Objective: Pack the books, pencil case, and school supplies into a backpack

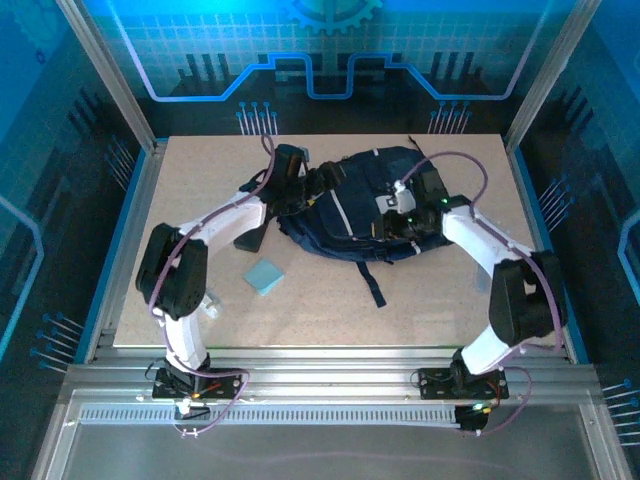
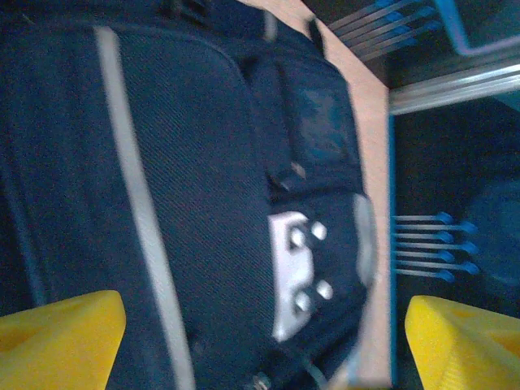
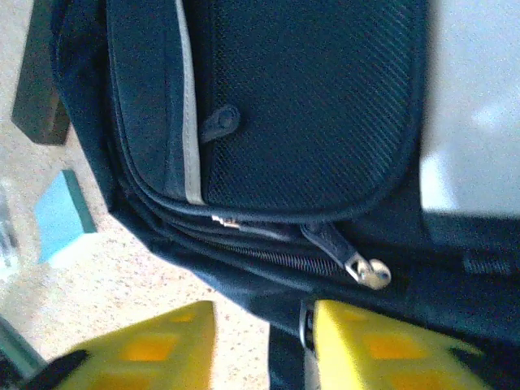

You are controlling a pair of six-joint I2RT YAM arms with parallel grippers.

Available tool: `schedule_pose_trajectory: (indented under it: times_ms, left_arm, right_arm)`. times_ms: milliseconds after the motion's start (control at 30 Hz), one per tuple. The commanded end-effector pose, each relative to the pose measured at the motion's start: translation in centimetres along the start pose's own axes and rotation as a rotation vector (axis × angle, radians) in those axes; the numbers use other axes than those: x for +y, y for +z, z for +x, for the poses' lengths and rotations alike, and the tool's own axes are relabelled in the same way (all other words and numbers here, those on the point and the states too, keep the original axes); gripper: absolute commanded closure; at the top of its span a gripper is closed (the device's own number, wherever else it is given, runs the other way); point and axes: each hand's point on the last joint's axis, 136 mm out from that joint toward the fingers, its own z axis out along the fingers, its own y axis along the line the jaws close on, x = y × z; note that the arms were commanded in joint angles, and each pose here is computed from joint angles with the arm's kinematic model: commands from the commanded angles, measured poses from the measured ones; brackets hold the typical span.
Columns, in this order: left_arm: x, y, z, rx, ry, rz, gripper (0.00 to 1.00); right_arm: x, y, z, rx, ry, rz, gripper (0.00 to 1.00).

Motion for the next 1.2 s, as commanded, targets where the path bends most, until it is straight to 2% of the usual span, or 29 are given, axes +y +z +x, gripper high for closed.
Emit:
schedule_pose_trajectory:
  times_ms: [0,67,133,400,567,667,833,1033,1067,1167]
  left_arm:
    - [0.9,0.8,3.3,0.097,-0.110,0.042,0.10]
    - [2.2,1.7,4.0,0.097,-0.141,0.019,0.10]
    - [3.6,2.7,4.5,0.098,-0.166,-0.007,0.10]
    - [9.5,5.4,4.0,0.055,-0.210,-0.138,0.09]
    - [10.9,6.7,2.6,0.038,-0.214,-0.141,0.10]
    - [11.0,7.4,2.1,0.040,-0.202,-0.151,0.10]
    - [11.0,7.8,1.1,0.022,-0.209,-0.156,0.10]
    - [10.7,7.8,0.5,0.003,-0.235,-0.140,0.10]
    - [10.6,7.8,0.5,0.004,-0.235,-0.137,0.10]
    - [9.6,7.1,0.2,0.004,-0.200,-0.127,0.10]
  right_arm:
    - [-0.1,0.7,-0.8,0.045,-0.107,0.040,0.43]
    - [0.0,1.6,-0.8,0.062,-0.110,0.035,0.28]
    - [-0.2,2.6,-0.3,0.089,-0.114,0.048,0.22]
    - [-0.4,6.9,-0.4,0.135,-0.131,0.002,0.17]
    - [0.9,8.9,1.2,0.203,-0.147,-0.075,0.17]
    - [3.8,7.9,2.3,0.213,-0.173,-0.223,0.18]
    - [7.9,3.7,3.6,0.172,-0.238,-0.460,0.19]
    - [9.7,1.0,4.2,0.159,-0.239,-0.615,0.20]
    - [9.2,1.0,4.0,0.149,-0.225,-0.594,0.20]
    - [6.1,1.1,2.8,0.094,-0.133,-0.393,0.20]
